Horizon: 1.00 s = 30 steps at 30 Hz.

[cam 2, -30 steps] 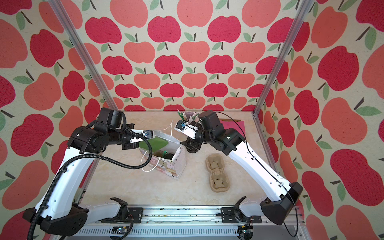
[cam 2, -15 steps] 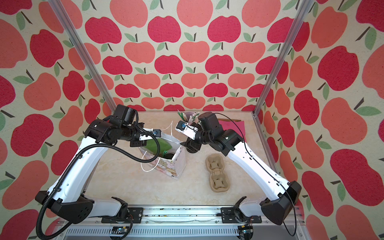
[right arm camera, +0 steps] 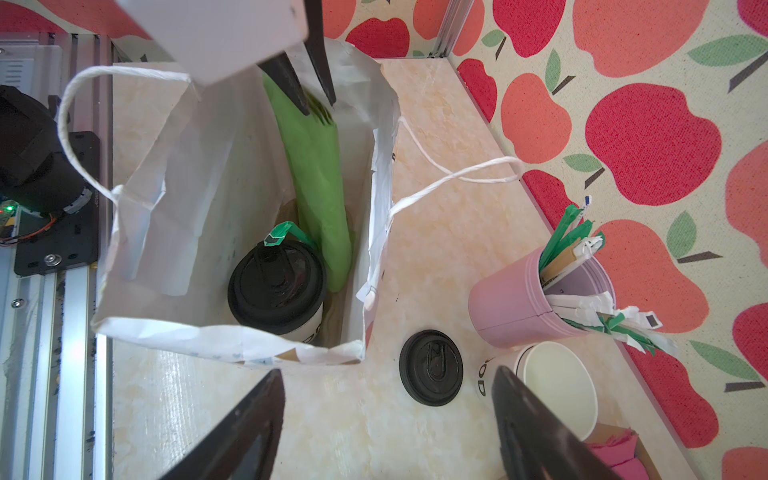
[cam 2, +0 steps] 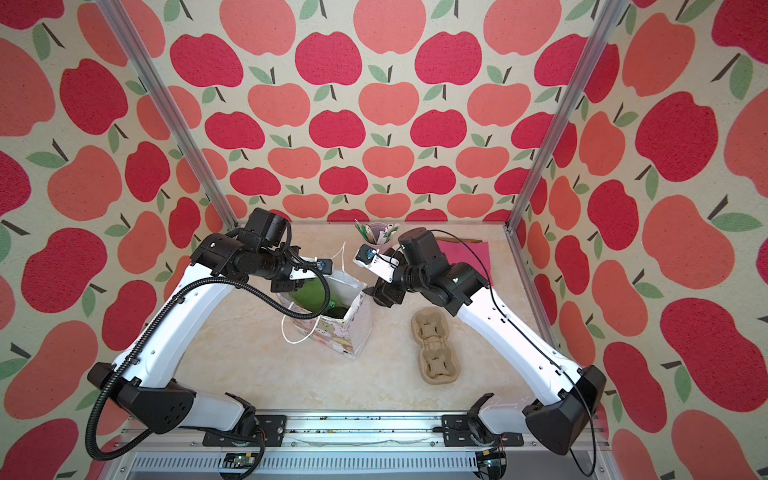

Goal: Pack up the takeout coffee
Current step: 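Lower the green napkin into the bag with the left gripper and release it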

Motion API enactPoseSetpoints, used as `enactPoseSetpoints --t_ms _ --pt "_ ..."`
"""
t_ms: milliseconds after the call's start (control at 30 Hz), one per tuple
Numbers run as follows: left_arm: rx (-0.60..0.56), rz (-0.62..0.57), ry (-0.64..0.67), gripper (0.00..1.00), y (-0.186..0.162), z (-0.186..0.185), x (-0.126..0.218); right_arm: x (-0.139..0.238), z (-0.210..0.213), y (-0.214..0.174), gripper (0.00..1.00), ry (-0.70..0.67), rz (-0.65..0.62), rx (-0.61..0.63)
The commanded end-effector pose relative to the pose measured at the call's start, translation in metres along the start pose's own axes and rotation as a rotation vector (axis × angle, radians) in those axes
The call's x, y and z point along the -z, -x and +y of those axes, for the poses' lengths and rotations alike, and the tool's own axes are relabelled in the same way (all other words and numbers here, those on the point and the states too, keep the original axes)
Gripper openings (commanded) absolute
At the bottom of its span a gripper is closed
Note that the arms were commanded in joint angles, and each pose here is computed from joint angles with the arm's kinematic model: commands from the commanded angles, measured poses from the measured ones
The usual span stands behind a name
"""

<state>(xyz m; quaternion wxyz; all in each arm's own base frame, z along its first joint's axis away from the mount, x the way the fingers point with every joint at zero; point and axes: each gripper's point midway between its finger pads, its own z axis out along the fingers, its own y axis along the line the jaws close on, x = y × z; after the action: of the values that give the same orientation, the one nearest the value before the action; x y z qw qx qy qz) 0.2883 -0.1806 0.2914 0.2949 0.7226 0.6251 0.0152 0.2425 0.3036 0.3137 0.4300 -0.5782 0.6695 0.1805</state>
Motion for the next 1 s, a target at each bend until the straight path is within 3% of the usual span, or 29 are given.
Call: enactPoseSetpoints --t_ms 0,200,433,533,700,967 --pt "0.016 0.01 0.004 0.28 -0.002 0.0 -0.005 0.006 0.001 0.0 0.8 -0.005 -0.016 -0.024" --pt "0.039 -0.036 0.095 0.46 0.008 0.015 0.008 0.006 0.0 0.0 0.81 -0.005 -0.019 -0.025" --pt "0.145 -0.199 0.329 0.62 0.031 0.05 0.056 0.007 -0.001 0.003 0.81 -0.003 -0.027 -0.026" --pt "0.253 -0.261 0.424 0.69 0.03 0.065 0.079 0.009 0.001 0.004 0.81 0.005 -0.03 -0.034" --pt "0.493 -0.3 0.473 0.75 0.008 0.077 0.1 0.01 0.005 -0.006 0.81 0.012 -0.003 -0.059" --pt "0.82 -0.28 0.359 0.76 -0.021 0.061 0.086 0.006 0.01 -0.028 0.82 -0.004 0.032 -0.127"
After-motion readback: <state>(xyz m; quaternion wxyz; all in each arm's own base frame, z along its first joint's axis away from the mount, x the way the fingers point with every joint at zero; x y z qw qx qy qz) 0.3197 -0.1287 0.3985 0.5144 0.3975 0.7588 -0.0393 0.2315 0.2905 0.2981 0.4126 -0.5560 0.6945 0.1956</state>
